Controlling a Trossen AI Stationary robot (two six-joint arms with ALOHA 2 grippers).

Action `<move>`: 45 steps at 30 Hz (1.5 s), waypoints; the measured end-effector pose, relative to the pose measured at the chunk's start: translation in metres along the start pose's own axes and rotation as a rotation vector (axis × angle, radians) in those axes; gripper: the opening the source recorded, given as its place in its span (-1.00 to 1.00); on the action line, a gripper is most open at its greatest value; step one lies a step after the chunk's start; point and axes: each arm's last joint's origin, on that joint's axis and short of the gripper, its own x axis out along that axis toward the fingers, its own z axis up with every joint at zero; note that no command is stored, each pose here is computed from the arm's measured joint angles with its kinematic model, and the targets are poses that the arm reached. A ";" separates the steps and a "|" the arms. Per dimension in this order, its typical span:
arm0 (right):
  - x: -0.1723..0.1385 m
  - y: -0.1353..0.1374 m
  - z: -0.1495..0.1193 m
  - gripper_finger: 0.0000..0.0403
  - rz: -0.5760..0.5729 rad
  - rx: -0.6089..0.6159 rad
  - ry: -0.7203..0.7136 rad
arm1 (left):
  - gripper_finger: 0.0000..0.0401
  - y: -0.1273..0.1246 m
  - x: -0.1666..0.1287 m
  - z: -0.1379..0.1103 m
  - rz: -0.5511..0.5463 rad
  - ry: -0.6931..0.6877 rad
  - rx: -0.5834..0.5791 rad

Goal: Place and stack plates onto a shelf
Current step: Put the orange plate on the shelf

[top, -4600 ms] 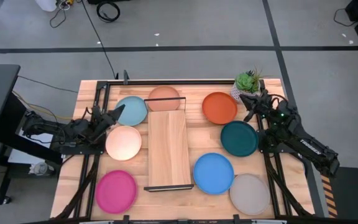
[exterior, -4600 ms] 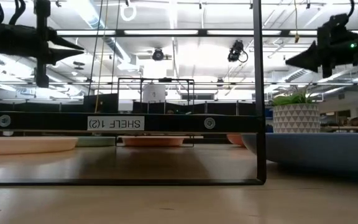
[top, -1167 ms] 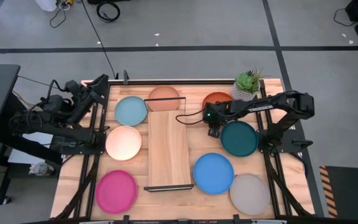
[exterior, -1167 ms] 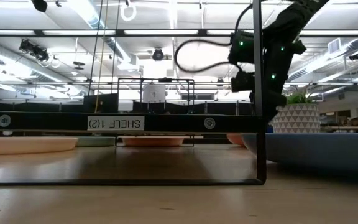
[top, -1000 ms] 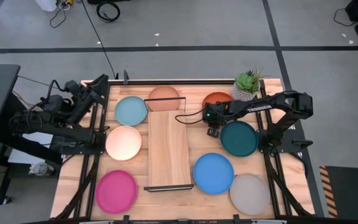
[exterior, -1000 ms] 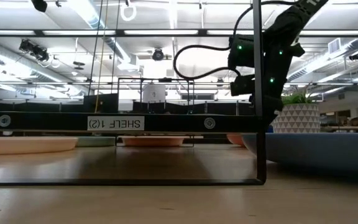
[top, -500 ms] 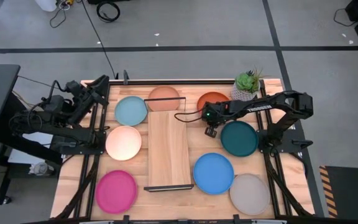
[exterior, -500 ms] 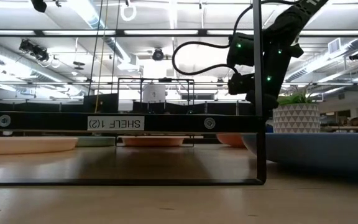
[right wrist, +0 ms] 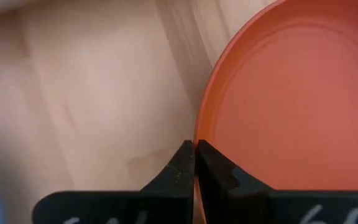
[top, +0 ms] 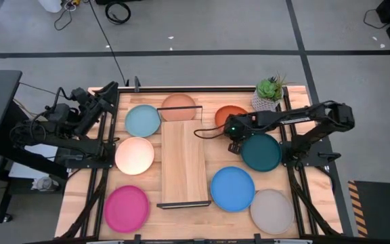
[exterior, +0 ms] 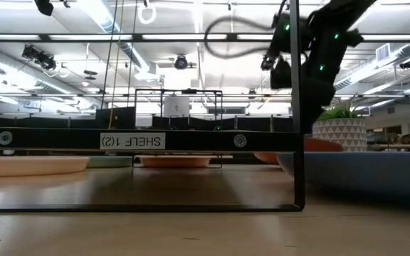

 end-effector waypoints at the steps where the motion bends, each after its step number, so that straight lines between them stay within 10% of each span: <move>1: -0.006 0.001 0.000 -0.94 0.007 -0.007 -0.023 | -0.38 0.000 0.000 0.000 0.000 0.000 -0.003; 18: -0.056 0.064 0.059 -0.95 0.288 -0.416 -0.156 | -0.37 0.001 0.000 0.000 0.043 -0.014 -0.048; 45: 0.043 0.092 0.133 -0.91 0.286 -0.799 -0.056 | -0.37 0.001 0.000 -0.005 -0.016 0.036 -0.059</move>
